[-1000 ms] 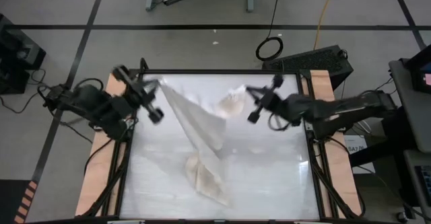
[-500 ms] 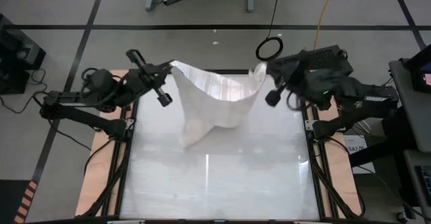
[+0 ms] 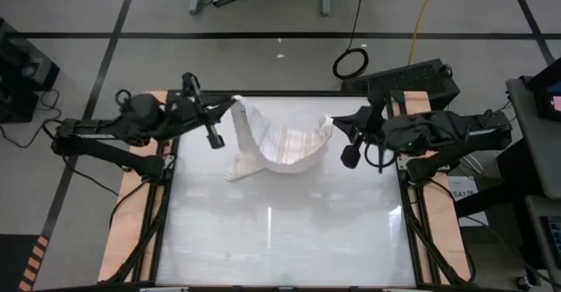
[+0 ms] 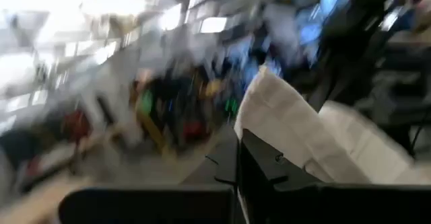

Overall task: Roll towel
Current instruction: Roll the white-brown patterned towel

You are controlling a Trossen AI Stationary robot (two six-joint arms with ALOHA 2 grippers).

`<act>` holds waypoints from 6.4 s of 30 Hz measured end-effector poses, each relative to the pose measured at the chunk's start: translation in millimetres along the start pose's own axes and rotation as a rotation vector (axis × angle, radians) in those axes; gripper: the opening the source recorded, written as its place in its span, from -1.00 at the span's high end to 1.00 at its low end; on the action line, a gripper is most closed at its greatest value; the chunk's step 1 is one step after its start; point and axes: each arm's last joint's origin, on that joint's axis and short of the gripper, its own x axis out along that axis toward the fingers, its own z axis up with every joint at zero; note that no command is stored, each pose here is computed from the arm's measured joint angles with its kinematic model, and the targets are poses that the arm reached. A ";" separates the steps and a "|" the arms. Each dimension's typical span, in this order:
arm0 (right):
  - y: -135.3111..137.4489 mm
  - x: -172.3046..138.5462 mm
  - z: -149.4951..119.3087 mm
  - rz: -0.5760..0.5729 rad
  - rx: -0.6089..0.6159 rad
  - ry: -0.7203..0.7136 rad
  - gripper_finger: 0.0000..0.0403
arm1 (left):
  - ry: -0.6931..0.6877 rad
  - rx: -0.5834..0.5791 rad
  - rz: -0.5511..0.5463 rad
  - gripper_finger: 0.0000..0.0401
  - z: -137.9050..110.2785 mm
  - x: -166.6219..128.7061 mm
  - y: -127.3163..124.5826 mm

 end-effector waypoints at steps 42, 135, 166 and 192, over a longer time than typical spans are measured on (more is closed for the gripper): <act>56.3 45.4 -128.7 0.163 0.225 0.297 0.91 | -0.167 0.115 0.244 0.96 -18.1 -4.6 -5.9; 135.7 173.1 -131.7 -0.195 -0.201 0.075 0.98 | 0.550 0.176 -0.229 0.96 -110.8 -12.4 -81.5; 96.6 134.1 -119.3 0.017 -0.217 0.333 0.99 | 0.961 -0.095 -0.269 -0.02 -179.4 -54.8 -171.7; 87.3 124.0 -112.1 -0.004 -0.115 0.333 0.99 | 0.932 -0.053 -0.169 0.22 -227.3 -78.0 -215.1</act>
